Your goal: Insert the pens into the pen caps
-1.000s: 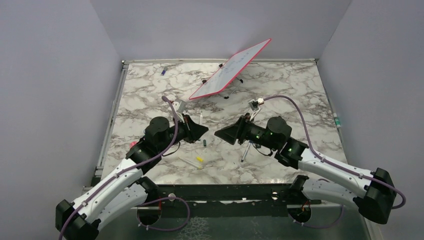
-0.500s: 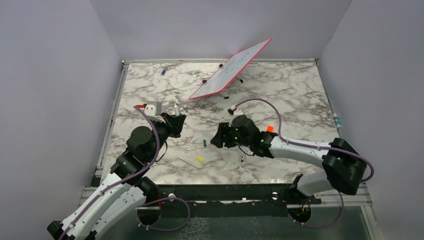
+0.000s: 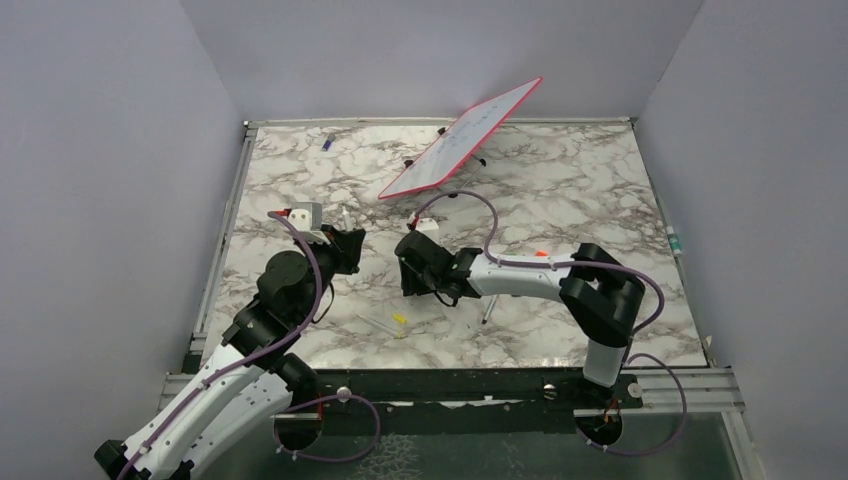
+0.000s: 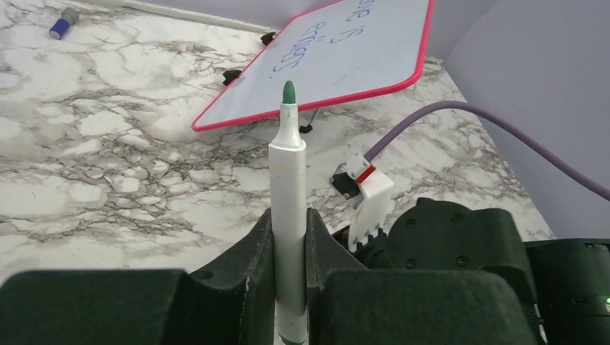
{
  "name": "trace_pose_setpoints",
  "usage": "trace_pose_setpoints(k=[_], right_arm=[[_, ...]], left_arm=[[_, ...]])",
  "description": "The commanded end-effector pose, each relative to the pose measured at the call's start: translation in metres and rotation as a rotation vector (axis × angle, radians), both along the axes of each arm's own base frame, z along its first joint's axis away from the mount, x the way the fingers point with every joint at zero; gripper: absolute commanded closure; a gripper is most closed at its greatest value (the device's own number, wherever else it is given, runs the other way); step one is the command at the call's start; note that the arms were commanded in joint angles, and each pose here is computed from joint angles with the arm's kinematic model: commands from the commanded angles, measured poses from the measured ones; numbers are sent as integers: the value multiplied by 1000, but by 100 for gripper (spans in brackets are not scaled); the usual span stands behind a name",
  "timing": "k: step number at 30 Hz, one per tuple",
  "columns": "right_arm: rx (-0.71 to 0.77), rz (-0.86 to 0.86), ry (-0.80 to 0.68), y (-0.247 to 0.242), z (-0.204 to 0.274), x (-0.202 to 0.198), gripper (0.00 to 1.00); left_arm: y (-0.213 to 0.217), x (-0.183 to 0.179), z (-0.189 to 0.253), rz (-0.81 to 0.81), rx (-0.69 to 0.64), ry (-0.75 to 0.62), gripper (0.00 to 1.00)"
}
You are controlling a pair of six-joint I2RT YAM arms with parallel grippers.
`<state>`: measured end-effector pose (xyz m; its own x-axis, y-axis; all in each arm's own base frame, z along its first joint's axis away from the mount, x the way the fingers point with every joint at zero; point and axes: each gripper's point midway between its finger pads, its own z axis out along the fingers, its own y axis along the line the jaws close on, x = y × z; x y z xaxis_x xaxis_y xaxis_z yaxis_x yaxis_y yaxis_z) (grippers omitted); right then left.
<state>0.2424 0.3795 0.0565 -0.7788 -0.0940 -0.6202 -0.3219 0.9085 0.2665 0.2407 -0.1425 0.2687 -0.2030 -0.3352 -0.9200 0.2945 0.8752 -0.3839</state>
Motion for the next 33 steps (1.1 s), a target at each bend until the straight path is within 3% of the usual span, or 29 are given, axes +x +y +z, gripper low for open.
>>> trace_pose_setpoints(k=[1,13,18,23,33], right_arm=[[-95,-55,-25,-3,-14,8,51],[-197,-45,-37,3,-42,10,63],[-246,-44,-6,-3,-48,3,75],[-253,-33,44,-25,-47,-17,84],[-362,-21,227,-101,-54,-78,86]], left_arm=[[6,3,2,32,11,-4,100],[5,3,1,29,15,1,100],[4,4,1,27,32,12,100],[1,4,-1,12,36,24,100],[-9,1,-7,-40,32,45,100]])
